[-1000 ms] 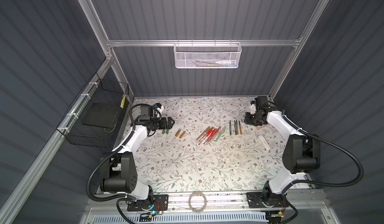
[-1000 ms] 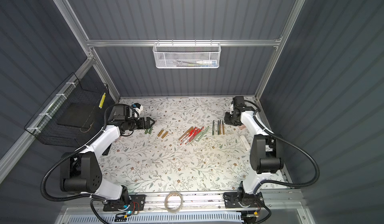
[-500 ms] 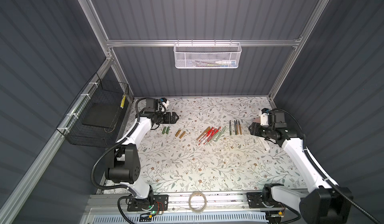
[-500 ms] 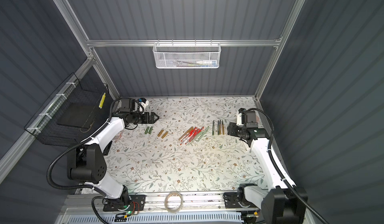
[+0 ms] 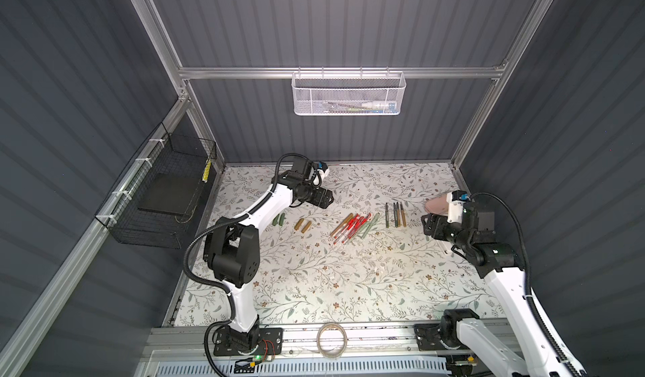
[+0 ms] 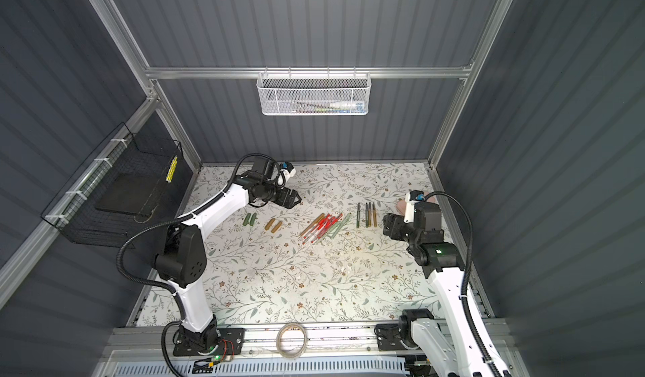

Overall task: Remove pen caps from pens
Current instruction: Pick up the pen from the center of the table.

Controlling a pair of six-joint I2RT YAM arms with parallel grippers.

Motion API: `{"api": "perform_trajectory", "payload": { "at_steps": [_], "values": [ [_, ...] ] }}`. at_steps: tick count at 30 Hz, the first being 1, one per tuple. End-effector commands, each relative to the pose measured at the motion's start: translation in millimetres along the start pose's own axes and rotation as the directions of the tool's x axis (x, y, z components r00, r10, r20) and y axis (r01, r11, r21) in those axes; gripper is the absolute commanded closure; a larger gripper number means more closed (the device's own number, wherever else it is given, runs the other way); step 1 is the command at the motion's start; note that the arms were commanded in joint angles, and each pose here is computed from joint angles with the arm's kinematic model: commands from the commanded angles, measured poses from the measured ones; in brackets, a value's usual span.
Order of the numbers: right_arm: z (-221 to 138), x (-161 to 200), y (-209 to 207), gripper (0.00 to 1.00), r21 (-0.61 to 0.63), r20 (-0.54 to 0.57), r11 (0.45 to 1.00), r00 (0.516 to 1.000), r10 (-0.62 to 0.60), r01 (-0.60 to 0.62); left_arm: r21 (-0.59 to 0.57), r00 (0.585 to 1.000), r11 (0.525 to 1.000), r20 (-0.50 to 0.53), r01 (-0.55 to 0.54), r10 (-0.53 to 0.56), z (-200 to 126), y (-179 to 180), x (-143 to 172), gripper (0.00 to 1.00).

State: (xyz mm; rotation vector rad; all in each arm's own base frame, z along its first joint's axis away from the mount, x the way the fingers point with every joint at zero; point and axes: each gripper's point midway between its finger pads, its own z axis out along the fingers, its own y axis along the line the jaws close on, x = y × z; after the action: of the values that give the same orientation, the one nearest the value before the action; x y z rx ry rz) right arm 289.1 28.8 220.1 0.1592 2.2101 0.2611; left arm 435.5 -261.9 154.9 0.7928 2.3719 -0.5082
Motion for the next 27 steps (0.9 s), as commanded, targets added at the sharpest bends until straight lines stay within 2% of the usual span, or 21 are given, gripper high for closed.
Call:
{"api": "perform_trajectory", "payload": {
  "at_steps": [1,9,14,27],
  "values": [
    [-4.7,-3.5,-0.3,0.17,0.001,0.042,1.000,0.999,-0.005,0.005,-0.004,0.995,0.997,-0.065,-0.082,0.082,17.4,-13.4,3.2,0.16],
    [-13.3,-7.6,-2.8,0.05,0.018,0.076,1.000,0.997,-0.011,0.010,-0.031,0.964,0.979,-0.181,-0.203,0.194,72.2,-39.9,14.3,0.22],
    [-14.3,-7.6,-2.9,0.04,0.018,0.080,1.000,0.997,-0.009,0.007,-0.037,0.955,0.978,-0.228,-0.205,0.191,96.5,-40.7,20.6,0.36],
    [-15.2,-8.5,-3.3,0.02,0.021,0.086,1.000,0.996,-0.009,0.007,-0.058,0.942,0.977,-0.284,-0.204,0.179,128.1,-34.5,33.0,0.39]
  ]
}}
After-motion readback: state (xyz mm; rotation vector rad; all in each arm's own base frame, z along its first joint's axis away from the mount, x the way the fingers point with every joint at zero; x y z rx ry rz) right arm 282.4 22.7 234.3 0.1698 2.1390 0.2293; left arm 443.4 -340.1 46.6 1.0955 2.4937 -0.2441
